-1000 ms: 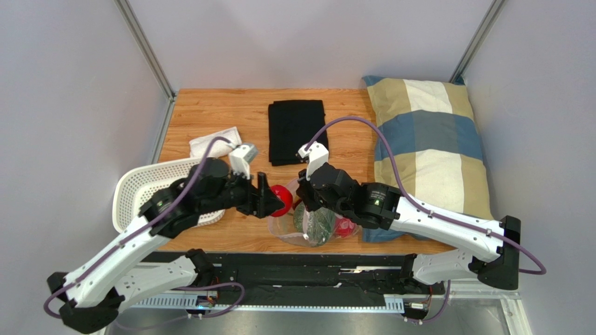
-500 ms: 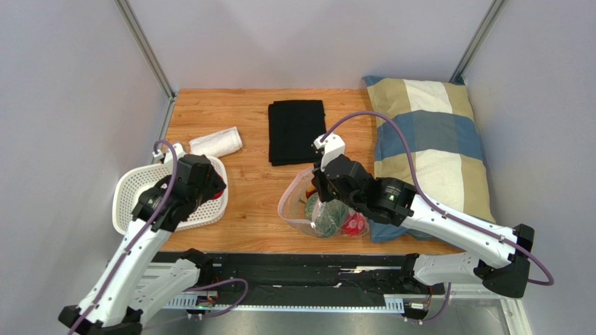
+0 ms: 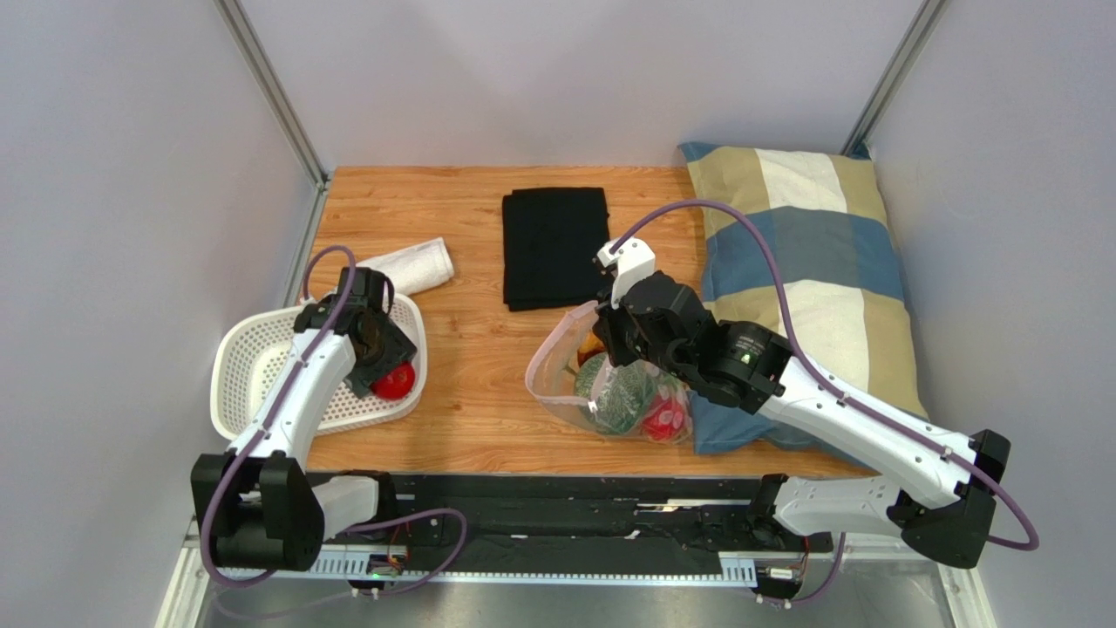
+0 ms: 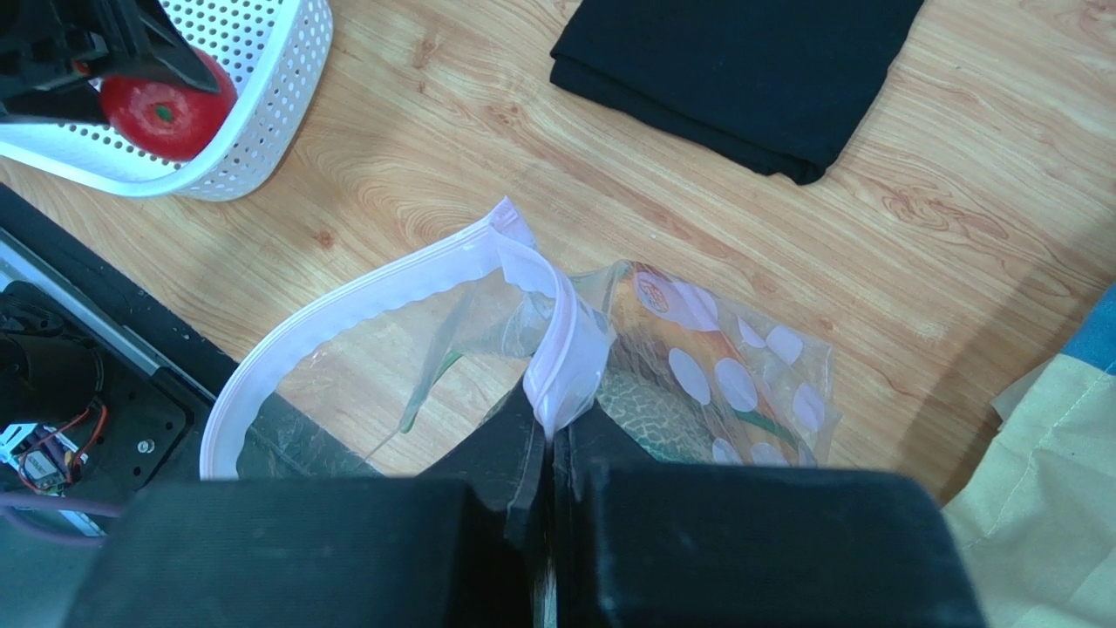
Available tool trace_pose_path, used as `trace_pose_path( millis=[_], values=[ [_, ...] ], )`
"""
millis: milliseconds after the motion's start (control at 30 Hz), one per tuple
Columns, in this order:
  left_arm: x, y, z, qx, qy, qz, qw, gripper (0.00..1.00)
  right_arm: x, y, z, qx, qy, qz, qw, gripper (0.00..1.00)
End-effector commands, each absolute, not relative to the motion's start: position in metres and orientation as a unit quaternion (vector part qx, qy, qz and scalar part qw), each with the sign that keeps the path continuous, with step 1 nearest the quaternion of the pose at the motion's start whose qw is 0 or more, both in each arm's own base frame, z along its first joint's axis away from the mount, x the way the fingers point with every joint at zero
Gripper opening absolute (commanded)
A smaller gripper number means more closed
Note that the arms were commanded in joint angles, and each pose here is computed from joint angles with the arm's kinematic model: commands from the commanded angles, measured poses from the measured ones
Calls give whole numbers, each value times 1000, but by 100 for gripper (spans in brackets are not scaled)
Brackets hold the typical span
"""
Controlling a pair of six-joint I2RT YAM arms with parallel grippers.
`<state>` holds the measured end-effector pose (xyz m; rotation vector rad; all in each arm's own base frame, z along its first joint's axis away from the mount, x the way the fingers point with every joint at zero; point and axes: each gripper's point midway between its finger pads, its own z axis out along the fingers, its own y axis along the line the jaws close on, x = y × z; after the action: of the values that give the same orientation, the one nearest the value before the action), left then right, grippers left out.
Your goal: Open the zip-top bag and remove the fake food
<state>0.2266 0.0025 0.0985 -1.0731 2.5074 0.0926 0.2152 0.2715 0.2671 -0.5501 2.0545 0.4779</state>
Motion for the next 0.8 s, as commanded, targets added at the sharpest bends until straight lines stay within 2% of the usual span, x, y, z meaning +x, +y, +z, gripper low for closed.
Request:
trace_pose_path(
  millis=[0,67,200,233,267,467,533,567,600,633,667,700,733,767],
  values=[
    [236,-6,100,-389,898,-2,207,43,216,280,306,-222,805,239,495,0],
    [231,-2,103,-391,898,11,202,72,216,282,306,-222,805,242,494,0],
    [222,-4,119,-373,906,6,199,76,215,284,305,-225,805,246,491,0],
    [218,-6,125,-372,905,-4,206,90,215,284,305,-226,805,247,490,0],
    [216,-8,125,-372,905,-10,208,99,215,284,304,-223,806,247,489,0],
    [204,-15,142,-357,906,-38,225,99,213,288,302,-222,808,257,481,0],
    [207,-31,163,-331,903,-97,257,98,211,289,300,-224,809,260,477,0],
    [210,-46,175,-308,901,-143,270,87,211,289,300,-223,810,262,476,0],
    [212,-60,185,-286,896,-187,283,79,211,289,300,-223,810,263,475,0],
    [220,-91,218,-233,871,-287,325,74,211,290,300,-223,810,263,475,0],
    [220,-108,223,-202,858,-333,334,62,211,290,301,-223,810,264,475,0],
    [221,-124,240,-185,837,-381,347,59,211,291,301,-222,810,265,474,0],
    [215,-154,270,-115,807,-440,377,57,211,291,302,-222,810,265,474,0],
    [212,-166,277,-96,796,-462,380,54,212,291,304,-221,809,267,475,0]
  ],
)
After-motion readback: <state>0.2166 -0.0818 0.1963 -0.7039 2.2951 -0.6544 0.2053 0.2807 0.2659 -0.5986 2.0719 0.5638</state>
